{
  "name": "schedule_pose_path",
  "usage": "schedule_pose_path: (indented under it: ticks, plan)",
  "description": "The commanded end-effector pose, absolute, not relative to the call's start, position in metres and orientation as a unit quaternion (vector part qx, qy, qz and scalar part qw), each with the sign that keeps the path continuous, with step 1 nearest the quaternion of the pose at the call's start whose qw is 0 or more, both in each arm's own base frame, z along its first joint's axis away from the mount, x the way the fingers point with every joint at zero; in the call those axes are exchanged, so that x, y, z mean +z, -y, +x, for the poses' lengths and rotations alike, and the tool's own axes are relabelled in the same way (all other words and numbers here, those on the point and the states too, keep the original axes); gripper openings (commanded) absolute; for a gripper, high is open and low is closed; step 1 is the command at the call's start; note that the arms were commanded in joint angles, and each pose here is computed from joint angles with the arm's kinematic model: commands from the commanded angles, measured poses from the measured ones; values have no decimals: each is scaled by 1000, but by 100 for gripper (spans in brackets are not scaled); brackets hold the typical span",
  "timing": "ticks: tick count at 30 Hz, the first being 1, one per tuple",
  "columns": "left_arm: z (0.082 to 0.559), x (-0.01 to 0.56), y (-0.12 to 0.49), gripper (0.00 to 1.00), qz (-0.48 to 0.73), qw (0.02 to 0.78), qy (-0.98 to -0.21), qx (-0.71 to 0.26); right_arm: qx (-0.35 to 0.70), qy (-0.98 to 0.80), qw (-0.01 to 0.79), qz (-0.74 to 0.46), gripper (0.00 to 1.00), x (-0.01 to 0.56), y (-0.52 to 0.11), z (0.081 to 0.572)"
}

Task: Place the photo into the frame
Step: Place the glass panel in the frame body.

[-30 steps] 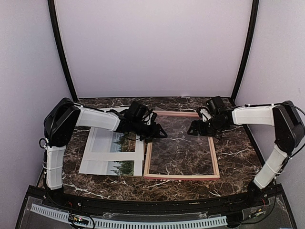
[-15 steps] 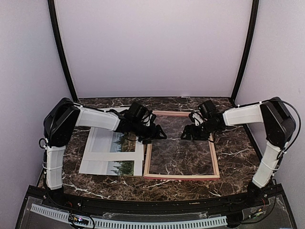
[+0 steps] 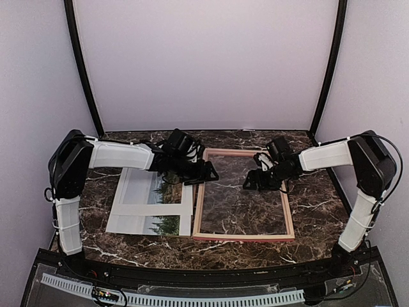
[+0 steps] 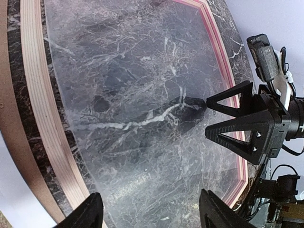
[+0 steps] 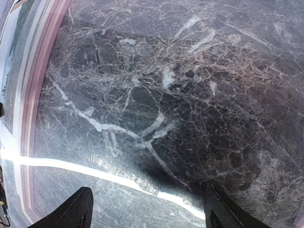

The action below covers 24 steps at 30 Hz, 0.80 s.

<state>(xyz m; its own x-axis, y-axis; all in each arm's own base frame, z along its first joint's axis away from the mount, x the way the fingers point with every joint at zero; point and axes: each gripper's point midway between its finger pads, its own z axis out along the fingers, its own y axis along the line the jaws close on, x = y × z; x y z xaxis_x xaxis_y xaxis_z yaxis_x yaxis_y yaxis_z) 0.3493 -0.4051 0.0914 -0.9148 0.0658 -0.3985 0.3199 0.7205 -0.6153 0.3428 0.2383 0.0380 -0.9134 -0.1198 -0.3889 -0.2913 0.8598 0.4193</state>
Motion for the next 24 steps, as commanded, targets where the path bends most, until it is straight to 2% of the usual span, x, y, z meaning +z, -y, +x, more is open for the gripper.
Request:
schedule_pose_path:
  ticks: [1,12,24]
  plan:
    - [349,113,394,72,122,211,-911,-333,234,-951,169,-110,81,29,-235,338]
    - [359,109,374,72,136,242,-920,-276,237,-948,176,-115,82,37,-237,340]
    - [348,85,362,71,169,220,-932,-232,225,-942,220,-116,82,78,-229,344]
